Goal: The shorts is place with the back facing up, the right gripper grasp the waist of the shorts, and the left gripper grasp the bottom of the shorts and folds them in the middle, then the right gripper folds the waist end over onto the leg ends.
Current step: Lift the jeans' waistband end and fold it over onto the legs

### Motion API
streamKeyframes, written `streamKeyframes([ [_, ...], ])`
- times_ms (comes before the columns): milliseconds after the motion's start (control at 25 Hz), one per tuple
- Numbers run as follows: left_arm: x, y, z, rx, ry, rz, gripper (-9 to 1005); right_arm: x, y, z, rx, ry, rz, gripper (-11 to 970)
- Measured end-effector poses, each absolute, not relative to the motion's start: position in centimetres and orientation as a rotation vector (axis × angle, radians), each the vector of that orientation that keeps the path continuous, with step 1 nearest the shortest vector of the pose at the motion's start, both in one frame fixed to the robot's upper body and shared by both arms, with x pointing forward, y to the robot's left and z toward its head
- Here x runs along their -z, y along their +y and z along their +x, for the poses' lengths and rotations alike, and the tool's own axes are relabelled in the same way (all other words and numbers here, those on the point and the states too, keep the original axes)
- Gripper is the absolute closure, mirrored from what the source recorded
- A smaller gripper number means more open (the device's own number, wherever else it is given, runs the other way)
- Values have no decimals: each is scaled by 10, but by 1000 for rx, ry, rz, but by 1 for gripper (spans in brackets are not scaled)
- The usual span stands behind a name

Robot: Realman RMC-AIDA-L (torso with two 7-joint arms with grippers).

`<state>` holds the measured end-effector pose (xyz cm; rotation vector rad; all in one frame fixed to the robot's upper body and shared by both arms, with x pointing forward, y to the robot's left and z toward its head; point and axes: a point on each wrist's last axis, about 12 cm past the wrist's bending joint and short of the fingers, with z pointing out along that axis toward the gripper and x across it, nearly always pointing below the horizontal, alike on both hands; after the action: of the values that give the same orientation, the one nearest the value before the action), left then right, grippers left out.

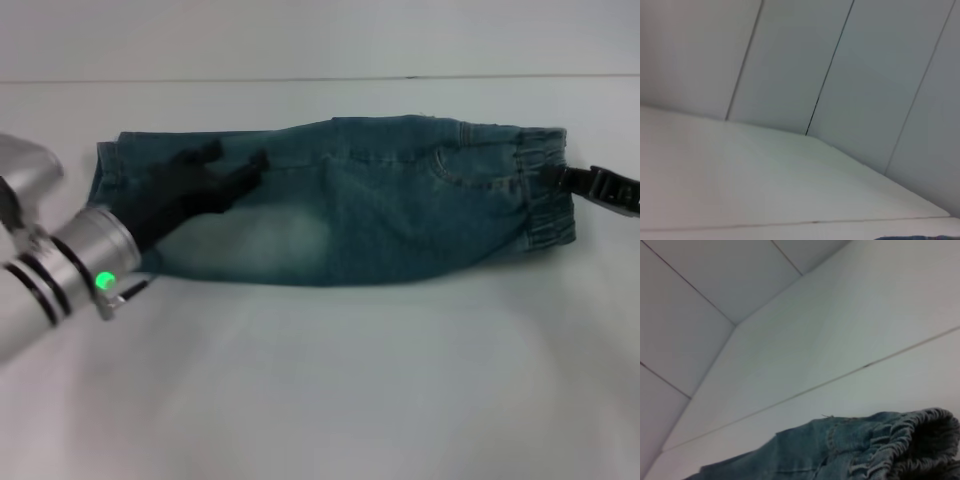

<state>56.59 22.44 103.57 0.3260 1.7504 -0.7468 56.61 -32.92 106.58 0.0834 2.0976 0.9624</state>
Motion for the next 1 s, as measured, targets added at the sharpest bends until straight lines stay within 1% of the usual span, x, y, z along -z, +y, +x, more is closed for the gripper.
streamKeyframes([
  [120, -1024, 203, 556, 643, 1675, 366, 265, -1073, -329, 566, -1002, 2089, 84, 864],
  [200, -1021, 193, 549, 572, 1633, 369, 309, -1078, -329, 565, -1025, 2083, 79, 864],
  [240, -1021, 193, 549, 572, 1633, 369, 330, -1081, -329, 565, -1034, 2078, 76, 864],
  [280, -1018, 180, 542, 478, 1601, 364, 352, -1083, -329, 565, -1043, 2073, 72, 864],
  [440, -1017, 164, 535, 353, 1589, 346, 440, -1096, -328, 564, -1084, 2055, 55, 864],
  [560, -1016, 157, 533, 314, 1602, 321, 505, -1108, -328, 561, -1095, 2045, 27, 864],
  [760, -1012, 149, 531, 308, 1655, 316, 706, -1129, -333, 554, -1091, 2039, -18, 864],
  [1000, -1007, 136, 528, 304, 1703, 405, 967, -1149, -338, 545, -1140, 1992, -67, 863],
])
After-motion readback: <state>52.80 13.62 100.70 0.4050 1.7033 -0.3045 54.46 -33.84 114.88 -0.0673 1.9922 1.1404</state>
